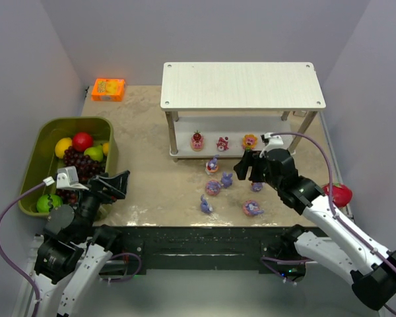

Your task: Place and organize the plastic toys onto the shelf

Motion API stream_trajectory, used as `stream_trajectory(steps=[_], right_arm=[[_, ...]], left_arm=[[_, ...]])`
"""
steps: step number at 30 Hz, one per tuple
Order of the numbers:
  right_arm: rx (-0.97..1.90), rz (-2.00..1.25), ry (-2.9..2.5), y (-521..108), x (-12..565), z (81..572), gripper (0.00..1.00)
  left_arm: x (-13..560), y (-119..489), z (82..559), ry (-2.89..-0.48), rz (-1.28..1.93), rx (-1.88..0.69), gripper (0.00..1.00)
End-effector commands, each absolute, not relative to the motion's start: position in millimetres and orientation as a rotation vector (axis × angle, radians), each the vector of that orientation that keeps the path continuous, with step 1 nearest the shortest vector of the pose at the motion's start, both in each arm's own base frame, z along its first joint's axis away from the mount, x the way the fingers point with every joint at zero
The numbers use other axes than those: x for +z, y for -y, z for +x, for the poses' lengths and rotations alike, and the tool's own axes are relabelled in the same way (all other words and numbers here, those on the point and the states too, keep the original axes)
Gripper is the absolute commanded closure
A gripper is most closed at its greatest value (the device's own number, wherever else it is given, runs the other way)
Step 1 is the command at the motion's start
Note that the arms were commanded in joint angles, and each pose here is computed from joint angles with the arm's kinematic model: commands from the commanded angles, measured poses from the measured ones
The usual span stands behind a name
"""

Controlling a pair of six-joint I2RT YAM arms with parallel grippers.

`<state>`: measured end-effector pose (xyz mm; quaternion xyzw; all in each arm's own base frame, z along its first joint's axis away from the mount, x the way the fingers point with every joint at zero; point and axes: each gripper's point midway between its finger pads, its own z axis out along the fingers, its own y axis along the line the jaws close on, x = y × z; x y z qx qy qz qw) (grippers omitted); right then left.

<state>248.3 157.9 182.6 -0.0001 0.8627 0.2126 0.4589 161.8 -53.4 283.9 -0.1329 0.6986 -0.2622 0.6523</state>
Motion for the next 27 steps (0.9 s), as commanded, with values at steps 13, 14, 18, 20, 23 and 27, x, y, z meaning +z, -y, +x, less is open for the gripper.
stream_trajectory(steps=[13, 14, 18, 20, 23, 27], right_arm=[[0.145, 0.356, -2.180, -92, 139, 241, 0.20], [0.145, 0.387, -2.181, -93, 138, 242, 0.20], [0.176, 0.492, -2.202, -98, 119, 243, 0.19], [0.193, 0.541, -2.199, -99, 107, 242, 0.19], [0.160, 0.588, -2.184, -93, 98, 243, 0.19], [0.145, 0.587, -2.183, -92, 90, 244, 0.18]], left_arm=[[282, 54, 173, -1.619, -0.326, -0.565, 0.01], [282, 54, 173, -1.622, -0.327, -0.563, 0.00], [282, 53, 173, -1.621, -0.328, -0.562, 0.00], [283, 53, 172, -1.618, -0.330, -0.563, 0.01], [283, 52, 172, -1.615, -0.328, -0.562, 0.01], [284, 51, 171, -1.610, -0.330, -0.561, 0.01]])
